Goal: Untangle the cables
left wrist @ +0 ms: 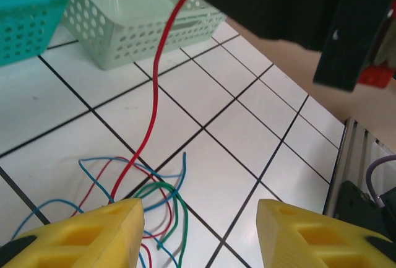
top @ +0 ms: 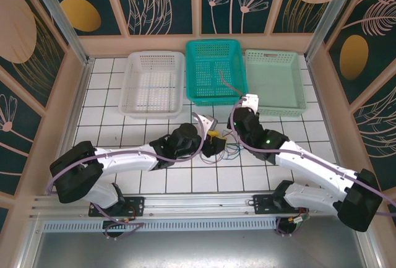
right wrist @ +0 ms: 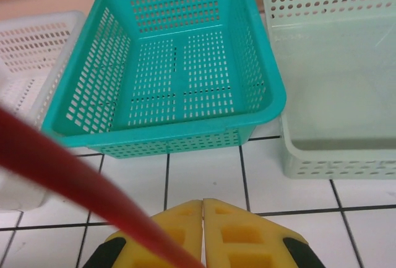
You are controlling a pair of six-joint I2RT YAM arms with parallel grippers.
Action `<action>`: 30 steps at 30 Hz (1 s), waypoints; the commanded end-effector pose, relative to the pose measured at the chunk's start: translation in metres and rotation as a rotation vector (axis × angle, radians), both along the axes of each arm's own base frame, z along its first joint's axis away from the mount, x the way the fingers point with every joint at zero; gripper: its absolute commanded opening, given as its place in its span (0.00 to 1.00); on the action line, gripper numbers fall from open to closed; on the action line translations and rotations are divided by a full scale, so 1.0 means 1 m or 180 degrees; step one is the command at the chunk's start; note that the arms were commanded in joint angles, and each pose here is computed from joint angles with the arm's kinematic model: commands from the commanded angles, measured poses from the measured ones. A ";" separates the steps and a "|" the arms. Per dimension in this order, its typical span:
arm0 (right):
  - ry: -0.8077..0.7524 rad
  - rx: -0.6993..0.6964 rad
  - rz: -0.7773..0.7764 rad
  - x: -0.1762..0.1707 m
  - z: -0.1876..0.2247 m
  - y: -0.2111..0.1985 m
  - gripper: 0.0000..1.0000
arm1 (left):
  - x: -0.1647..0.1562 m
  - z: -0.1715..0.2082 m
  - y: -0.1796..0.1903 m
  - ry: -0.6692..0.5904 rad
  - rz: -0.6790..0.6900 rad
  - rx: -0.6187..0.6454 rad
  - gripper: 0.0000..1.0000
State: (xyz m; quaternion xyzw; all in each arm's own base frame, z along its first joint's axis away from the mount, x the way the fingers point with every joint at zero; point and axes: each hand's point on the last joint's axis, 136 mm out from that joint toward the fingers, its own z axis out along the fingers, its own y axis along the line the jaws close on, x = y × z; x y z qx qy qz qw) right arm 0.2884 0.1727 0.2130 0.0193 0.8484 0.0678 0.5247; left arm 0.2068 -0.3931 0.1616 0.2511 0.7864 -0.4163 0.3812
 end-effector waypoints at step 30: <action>0.0143 -0.2614 0.0196 0.007 -0.011 0.018 0.00 | -0.011 -0.013 -0.005 -0.0017 -0.0157 0.0089 0.50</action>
